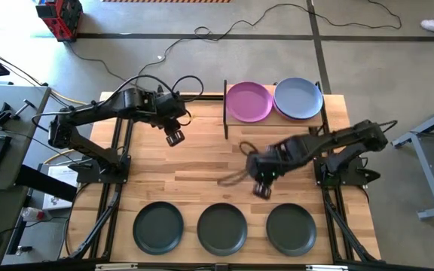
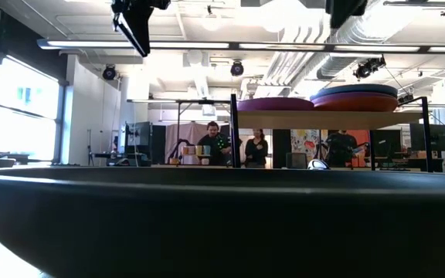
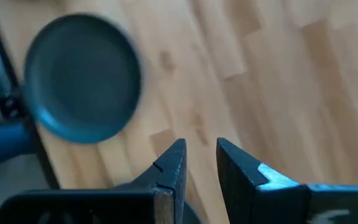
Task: Place and stack plates onto a shelf
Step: Stack the right black plate on top of the violet plate on the shelf
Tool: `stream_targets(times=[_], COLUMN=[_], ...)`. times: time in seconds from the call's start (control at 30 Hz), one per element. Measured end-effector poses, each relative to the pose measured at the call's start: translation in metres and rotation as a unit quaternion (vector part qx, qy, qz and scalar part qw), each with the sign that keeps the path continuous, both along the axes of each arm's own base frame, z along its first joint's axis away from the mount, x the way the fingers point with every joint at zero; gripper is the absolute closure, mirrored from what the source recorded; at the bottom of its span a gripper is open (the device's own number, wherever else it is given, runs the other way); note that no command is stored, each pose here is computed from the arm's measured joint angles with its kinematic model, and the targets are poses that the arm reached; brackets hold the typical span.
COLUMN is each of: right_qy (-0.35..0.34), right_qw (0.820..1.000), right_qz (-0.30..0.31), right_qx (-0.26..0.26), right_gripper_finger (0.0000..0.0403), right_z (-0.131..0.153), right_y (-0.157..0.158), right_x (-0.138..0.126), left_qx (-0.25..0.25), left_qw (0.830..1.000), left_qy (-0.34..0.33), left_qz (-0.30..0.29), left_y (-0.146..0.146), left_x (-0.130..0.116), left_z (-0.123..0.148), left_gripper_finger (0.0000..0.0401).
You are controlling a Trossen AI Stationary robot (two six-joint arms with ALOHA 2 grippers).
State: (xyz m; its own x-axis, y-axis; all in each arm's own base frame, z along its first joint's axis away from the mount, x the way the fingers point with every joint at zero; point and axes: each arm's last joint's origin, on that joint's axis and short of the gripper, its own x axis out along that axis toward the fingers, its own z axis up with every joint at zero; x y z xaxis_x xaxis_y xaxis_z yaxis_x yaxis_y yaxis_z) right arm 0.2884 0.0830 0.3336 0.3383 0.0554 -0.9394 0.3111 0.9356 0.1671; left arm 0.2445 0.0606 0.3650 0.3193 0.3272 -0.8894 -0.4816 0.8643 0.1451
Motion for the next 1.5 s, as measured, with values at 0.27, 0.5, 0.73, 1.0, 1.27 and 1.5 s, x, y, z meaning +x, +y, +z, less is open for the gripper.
stream_targets(times=[0.27,0.5,0.73,1.0,1.27,1.5], right_qy=[0.038,0.039,0.060,0.077,0.073,0.085], right_qw=[0.995,0.984,0.968,0.957,0.955,0.953], right_qz=[0.096,0.172,0.241,0.275,0.282,0.281], right_qx=[-0.005,-0.014,-0.033,-0.057,-0.059,-0.079], right_gripper_finger=[0.0334,0.0334,0.0334,0.0334,0.0334,0.0334], right_z=[-0.030,-0.057,-0.088,-0.120,-0.147,-0.162], right_y=[0.038,0.065,0.083,0.085,0.080,0.074], right_x=[-0.016,-0.028,-0.047,-0.061,-0.067,-0.074], left_qx=[-0.087,-0.128,-0.144,-0.164,-0.185,-0.196], left_qw=[0.994,0.983,0.978,0.969,0.963,0.960], left_qy=[-0.038,-0.062,-0.075,-0.089,-0.107,-0.129], left_qz=[0.057,0.115,0.134,0.160,0.161,0.150], left_y=[-0.007,-0.022,-0.045,-0.072,-0.091,-0.101], left_x=[0.002,0.005,0.008,0.008,0.009,0.012], left_z=[-0.001,-0.001,0.000,0.000,0.001,0.003], left_gripper_finger=[0.0295,0.0295,0.0295,0.0295,0.0295,0.0295])
